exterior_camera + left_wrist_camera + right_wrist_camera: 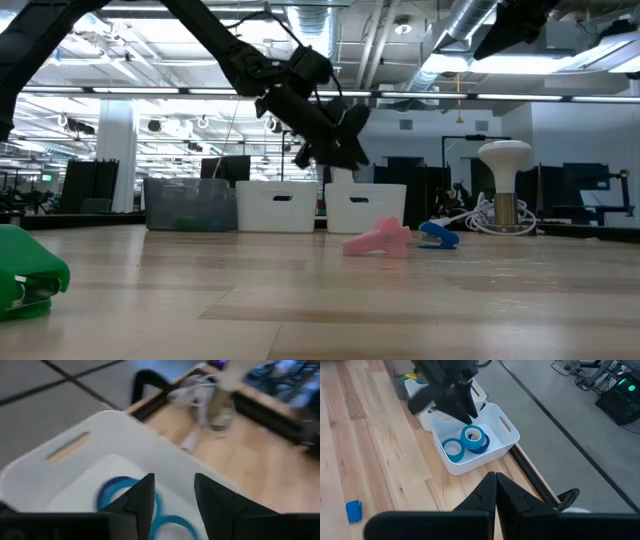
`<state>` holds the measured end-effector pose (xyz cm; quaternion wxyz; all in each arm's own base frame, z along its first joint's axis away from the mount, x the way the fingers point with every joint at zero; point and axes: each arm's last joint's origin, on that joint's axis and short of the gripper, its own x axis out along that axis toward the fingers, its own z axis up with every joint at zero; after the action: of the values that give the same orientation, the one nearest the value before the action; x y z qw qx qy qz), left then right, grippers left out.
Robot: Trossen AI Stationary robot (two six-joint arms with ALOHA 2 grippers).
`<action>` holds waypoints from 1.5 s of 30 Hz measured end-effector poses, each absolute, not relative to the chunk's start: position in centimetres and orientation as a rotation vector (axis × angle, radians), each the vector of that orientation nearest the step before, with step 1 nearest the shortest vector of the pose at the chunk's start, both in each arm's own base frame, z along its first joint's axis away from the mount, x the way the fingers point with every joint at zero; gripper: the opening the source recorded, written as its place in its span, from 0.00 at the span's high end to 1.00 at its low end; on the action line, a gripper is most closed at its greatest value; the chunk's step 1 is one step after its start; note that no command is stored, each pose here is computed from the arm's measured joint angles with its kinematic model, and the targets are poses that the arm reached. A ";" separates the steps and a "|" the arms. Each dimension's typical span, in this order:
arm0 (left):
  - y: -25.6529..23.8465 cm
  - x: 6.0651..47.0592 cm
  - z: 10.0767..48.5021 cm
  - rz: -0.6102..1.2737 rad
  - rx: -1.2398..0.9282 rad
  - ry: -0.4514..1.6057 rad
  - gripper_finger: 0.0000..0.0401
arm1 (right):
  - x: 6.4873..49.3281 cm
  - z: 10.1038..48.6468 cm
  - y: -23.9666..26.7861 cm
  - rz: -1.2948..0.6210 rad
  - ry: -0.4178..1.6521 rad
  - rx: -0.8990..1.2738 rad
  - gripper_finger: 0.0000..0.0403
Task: Pick and place Stapler, Stapler remover, tape
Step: Put the pink staple remover into the left white bin
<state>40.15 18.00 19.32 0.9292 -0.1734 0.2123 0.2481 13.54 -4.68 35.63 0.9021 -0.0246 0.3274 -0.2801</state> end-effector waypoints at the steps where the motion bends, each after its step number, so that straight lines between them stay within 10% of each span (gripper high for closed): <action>1: 17.7 40.2 19.8 0.478 -0.357 0.426 0.67 | 13.5 35.6 -4.7 -0.579 0.678 -0.051 1.00; 20: 2.3 38.2 28.0 0.140 -0.016 0.564 0.67 | 13.5 35.5 -4.6 -0.571 0.692 -0.060 1.00; 45: -6.8 37.5 18.6 0.062 -0.293 0.930 0.67 | 13.5 35.6 -4.6 -0.569 0.690 -0.060 1.00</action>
<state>37.52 -6.79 18.60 0.8830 -0.1408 0.4467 0.0299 13.46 -4.62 35.55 0.9012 -0.0290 0.3337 -0.2749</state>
